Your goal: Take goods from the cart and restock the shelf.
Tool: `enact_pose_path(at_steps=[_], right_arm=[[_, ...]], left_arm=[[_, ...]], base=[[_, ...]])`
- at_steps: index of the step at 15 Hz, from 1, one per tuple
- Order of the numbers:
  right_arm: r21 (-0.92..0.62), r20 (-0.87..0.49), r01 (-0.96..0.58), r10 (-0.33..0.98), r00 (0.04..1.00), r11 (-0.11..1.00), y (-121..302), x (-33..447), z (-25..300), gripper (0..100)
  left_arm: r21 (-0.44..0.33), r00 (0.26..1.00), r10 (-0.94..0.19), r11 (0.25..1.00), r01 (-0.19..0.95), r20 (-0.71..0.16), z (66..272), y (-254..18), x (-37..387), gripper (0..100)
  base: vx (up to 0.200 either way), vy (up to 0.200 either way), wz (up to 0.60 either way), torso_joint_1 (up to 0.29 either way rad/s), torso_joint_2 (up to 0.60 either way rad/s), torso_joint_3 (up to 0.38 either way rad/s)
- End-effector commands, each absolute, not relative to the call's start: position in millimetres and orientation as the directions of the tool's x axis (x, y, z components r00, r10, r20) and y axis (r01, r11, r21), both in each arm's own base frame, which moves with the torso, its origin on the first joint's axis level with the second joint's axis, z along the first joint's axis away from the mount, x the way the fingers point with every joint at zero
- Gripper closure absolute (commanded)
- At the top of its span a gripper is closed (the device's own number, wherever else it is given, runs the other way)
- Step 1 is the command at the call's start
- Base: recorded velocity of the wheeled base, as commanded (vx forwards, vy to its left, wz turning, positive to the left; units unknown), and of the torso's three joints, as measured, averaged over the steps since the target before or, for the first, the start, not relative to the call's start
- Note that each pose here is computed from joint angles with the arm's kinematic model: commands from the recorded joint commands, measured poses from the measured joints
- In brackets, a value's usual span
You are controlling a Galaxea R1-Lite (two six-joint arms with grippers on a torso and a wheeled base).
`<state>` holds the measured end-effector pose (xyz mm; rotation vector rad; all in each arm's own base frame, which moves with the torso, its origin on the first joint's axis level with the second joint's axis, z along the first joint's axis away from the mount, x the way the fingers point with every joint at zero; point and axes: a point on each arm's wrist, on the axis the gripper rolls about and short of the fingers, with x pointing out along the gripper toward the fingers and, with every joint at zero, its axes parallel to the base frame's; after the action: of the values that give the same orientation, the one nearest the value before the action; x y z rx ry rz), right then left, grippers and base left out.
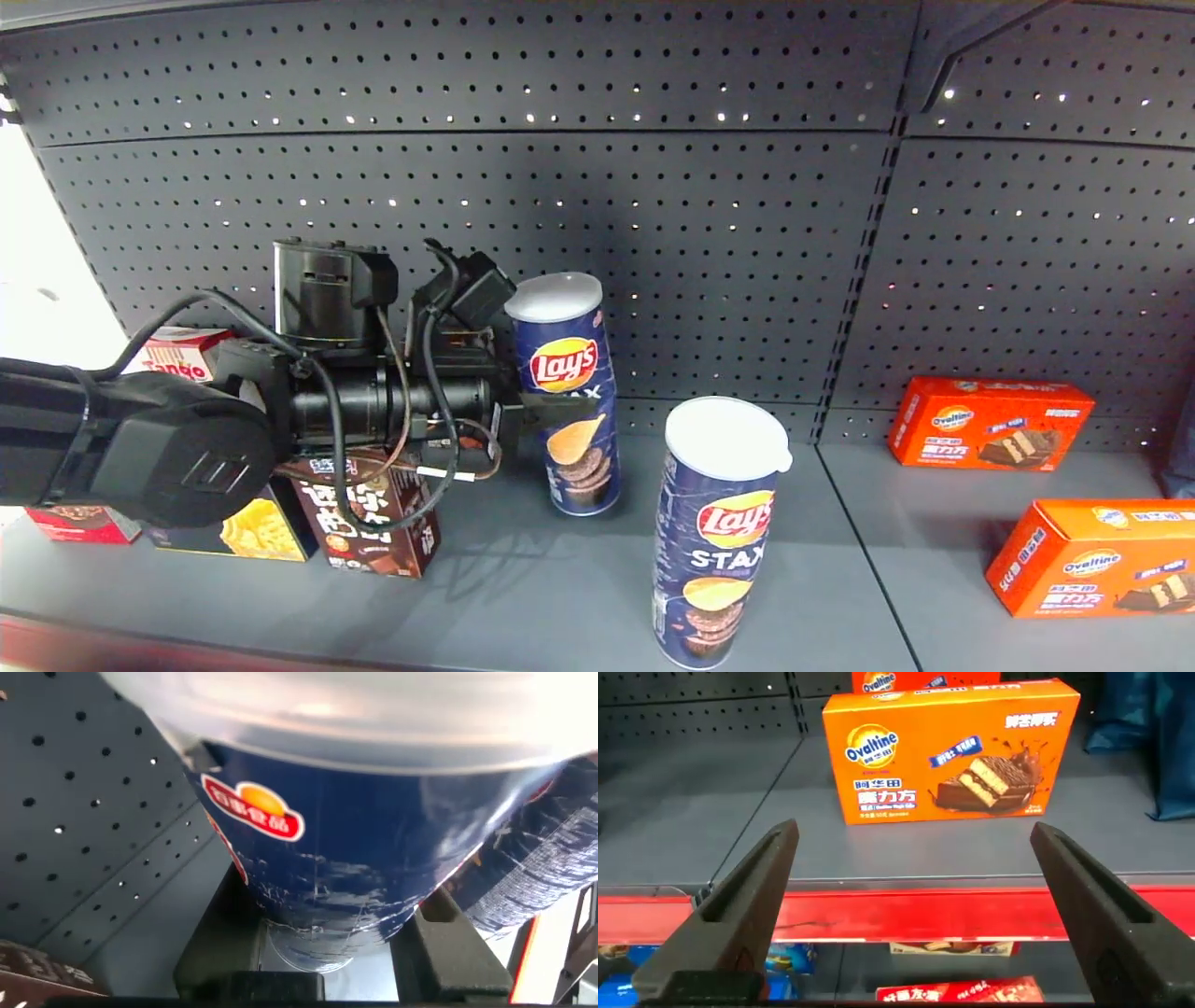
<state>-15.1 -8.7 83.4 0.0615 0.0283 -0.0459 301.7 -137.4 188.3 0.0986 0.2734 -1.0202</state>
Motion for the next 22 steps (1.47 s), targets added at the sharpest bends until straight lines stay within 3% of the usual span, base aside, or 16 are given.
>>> enact_pose_path(at_steps=[1,2,4,6,8,9,12,22], right_arm=[[0.061,-0.034,0.021,-0.019,0.999,0.998,-8.0,-14.6,83.5,0],[0.058,-0.037,-0.114,0.116,0.993,0.992,-5.0,-14.7,83.4,0],[0.004,-0.054,-0.265,0.265,0.963,0.964,-1.8,-16.4,84.4,0],[0.012,-0.078,-0.214,0.214,0.974,0.977,-2.3,-17.1,83.8,0],[0.028,-0.076,-0.010,0.012,0.997,1.000,-6.9,-16.4,83.7,0],[0.028,-0.077,0.012,-0.010,0.997,1.000,-7.3,-16.2,82.8,0],[0.012,-0.095,-0.126,0.126,0.987,0.992,-4.1,-15.2,77.1,0],[-0.005,-0.096,-0.132,0.131,0.987,0.991,-4.0,-15.2,77.0,0]], left_arm=[[-0.056,0.485,-0.827,0.519,0.853,-0.285,181.6,-140.3,306.1,100],[-0.059,0.479,-0.828,0.515,0.855,-0.290,178.7,-143.4,309.3,100],[-0.052,0.479,-0.832,0.511,0.858,-0.280,179.0,-149.5,319.7,100],[-0.045,0.480,-0.835,0.509,0.860,-0.269,180.0,-155.0,330.0,100],[-0.043,0.476,-0.838,0.503,0.863,-0.266,175.6,-162.4,342.7,100],[-0.045,0.474,-0.839,0.502,0.864,-0.268,173.7,-164.2,345.4,100],[-0.050,0.461,-0.844,0.492,0.869,-0.274,168.7,-170.8,348.8,100],[-0.052,0.427,-0.865,0.454,0.889,-0.264,169.4,-178.3,352.1,100]], base=[[0.000,0.000,0.00,0.000,0.00,0.000],[0.000,0.000,0.00,0.000,0.00,0.000],[0.000,0.000,0.00,0.000,0.00,0.000],[0.000,0.000,0.00,0.000,0.00,0.000],[0.000,0.000,0.00,0.000,0.00,0.000],[0.000,0.000,0.00,0.000,0.00,0.000],[0.000,0.000,0.00,0.000,0.00,0.000],[0.000,0.000,0.00,0.000,0.00,0.000]])
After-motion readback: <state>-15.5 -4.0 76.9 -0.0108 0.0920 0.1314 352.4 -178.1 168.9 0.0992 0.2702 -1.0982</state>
